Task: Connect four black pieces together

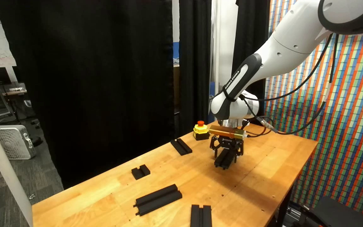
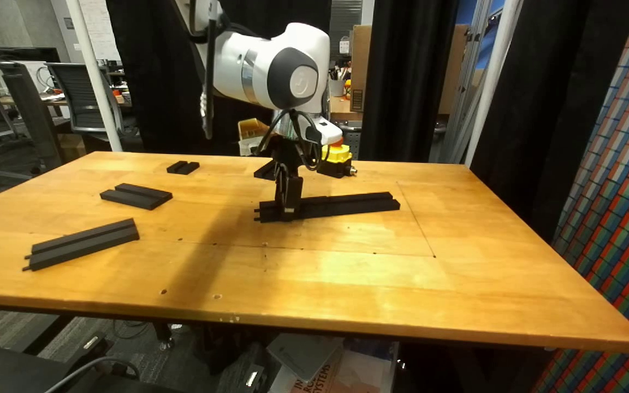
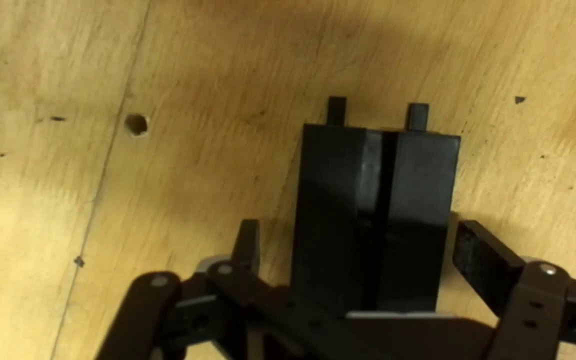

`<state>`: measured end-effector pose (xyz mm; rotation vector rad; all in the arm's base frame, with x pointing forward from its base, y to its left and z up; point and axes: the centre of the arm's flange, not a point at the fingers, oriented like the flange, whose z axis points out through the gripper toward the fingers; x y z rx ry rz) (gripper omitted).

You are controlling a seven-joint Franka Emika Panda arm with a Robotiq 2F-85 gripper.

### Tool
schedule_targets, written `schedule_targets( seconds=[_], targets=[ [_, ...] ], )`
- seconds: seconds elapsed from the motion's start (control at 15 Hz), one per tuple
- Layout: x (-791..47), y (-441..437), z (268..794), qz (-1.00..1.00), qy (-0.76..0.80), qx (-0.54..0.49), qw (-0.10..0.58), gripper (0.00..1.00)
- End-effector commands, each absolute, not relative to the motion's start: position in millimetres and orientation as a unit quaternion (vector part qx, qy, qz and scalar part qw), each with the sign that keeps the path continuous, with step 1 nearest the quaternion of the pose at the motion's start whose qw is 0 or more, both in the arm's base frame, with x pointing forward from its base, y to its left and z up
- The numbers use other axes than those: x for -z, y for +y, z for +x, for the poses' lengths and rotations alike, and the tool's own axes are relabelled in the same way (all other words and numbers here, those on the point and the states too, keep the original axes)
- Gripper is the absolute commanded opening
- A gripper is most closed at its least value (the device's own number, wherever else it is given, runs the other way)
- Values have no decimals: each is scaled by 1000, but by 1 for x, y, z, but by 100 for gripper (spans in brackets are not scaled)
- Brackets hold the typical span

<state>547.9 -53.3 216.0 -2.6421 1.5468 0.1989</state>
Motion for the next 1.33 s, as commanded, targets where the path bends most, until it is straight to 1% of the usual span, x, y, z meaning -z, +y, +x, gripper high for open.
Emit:
schedule_targets(
  seconds=[0.0, 0.27, 0.53, 0.73, 1.0, 1.27],
  targets=[
    [-260, -30, 543, -868, 490, -72, 25, 100],
    [-284, 20, 537, -878, 467, -96, 31, 100],
    [-291, 78, 543, -891, 438, -98, 74, 100],
    [-285, 119, 543, -888, 436, -124, 85, 100],
    [-273, 171, 544, -864, 476, -133, 96, 100],
    [-262, 218, 557, -832, 532, -109, 111, 100]
  ],
)
